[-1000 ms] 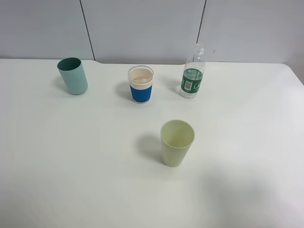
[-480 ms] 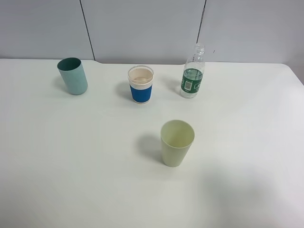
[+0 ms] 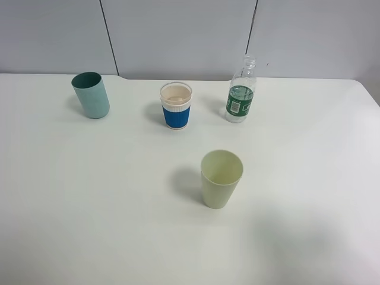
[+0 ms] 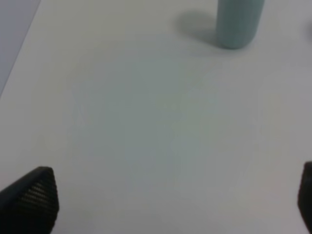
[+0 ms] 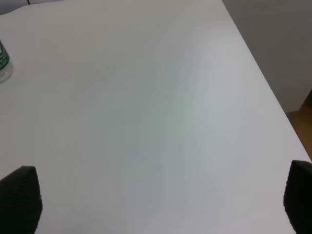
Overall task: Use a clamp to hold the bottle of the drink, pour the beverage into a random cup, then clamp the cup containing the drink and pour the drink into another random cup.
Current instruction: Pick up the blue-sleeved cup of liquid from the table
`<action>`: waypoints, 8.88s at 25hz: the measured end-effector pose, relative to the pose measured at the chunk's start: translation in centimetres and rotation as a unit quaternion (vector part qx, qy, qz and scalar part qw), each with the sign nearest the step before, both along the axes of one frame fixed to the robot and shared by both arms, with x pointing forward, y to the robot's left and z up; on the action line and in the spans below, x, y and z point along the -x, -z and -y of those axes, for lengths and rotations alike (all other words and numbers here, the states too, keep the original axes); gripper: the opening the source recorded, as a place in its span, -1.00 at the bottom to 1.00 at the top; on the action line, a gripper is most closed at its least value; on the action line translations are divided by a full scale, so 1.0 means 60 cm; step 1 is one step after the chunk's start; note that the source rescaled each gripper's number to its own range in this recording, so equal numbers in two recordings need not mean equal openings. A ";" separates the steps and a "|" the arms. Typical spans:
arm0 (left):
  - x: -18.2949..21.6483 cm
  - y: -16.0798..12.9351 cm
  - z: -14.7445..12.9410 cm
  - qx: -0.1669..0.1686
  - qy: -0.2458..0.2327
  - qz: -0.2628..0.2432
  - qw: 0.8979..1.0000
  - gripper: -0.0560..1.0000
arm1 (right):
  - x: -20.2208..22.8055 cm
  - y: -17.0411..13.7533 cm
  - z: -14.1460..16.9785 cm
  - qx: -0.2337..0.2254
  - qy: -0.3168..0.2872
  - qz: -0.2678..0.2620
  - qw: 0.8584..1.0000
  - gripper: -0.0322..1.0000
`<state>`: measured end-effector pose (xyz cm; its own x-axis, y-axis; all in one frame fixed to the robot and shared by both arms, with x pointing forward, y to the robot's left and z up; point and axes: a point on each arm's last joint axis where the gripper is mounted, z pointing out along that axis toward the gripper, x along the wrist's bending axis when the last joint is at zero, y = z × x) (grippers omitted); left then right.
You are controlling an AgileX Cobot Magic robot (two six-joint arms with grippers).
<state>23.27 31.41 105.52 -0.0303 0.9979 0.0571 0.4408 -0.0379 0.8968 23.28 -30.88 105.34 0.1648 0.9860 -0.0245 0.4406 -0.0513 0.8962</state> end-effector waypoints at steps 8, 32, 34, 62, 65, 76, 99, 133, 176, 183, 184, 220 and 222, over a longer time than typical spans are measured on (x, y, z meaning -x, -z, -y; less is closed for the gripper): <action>0.000 0.000 0.000 0.000 0.000 0.000 1.000 1.00 | 0.000 0.000 0.000 0.000 0.000 0.000 1.000 1.00; -0.001 0.000 0.000 -0.001 0.000 0.003 1.000 1.00 | 0.000 0.000 0.000 0.000 0.000 0.000 1.000 1.00; -0.001 0.000 0.000 -0.001 0.000 0.003 1.000 1.00 | 0.000 0.000 0.000 0.000 0.000 0.000 1.000 1.00; -0.001 0.000 0.000 -0.002 -0.001 0.003 1.000 1.00 | 0.000 0.000 0.000 0.000 0.000 0.000 1.000 1.00; -0.001 0.000 0.000 -0.002 -0.001 0.003 1.000 1.00 | 0.000 0.000 0.000 0.000 0.000 0.000 1.000 1.00; -0.001 0.000 0.000 -0.002 -0.001 0.003 1.000 1.00 | 0.000 0.000 0.000 0.000 0.000 0.000 1.000 1.00; -0.001 0.000 0.000 -0.002 -0.001 0.004 1.000 1.00 | 0.000 0.000 0.000 0.000 0.000 0.000 1.000 1.00; -0.001 0.001 0.010 0.000 0.037 0.000 0.999 1.00 | 0.000 0.000 0.000 0.000 0.000 0.000 1.000 1.00; -0.157 -0.013 0.035 -0.020 0.085 -0.121 0.989 1.00 | 0.000 0.000 0.000 0.000 0.000 0.000 1.000 1.00; -0.210 0.023 0.050 -0.015 0.122 -0.218 0.968 1.00 | 0.000 0.000 0.000 0.000 0.000 0.000 1.000 1.00; -0.216 0.027 0.054 -0.014 0.130 -0.228 0.965 1.00 | 0.000 0.000 0.000 0.000 0.000 0.000 1.000 1.00; -0.390 0.182 0.192 -0.095 0.278 -0.191 0.937 1.00 | 0.000 0.000 0.000 0.000 0.000 0.000 1.000 1.00; -0.396 0.191 0.194 -0.096 0.278 -0.191 0.937 1.00 | 0.000 0.000 0.000 0.000 0.000 0.000 1.000 1.00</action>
<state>47.00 19.79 94.04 0.5499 0.8237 0.1385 0.5920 -0.5014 0.6310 23.28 -30.88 105.34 0.1648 0.9860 -0.0245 0.4406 -0.0513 0.8962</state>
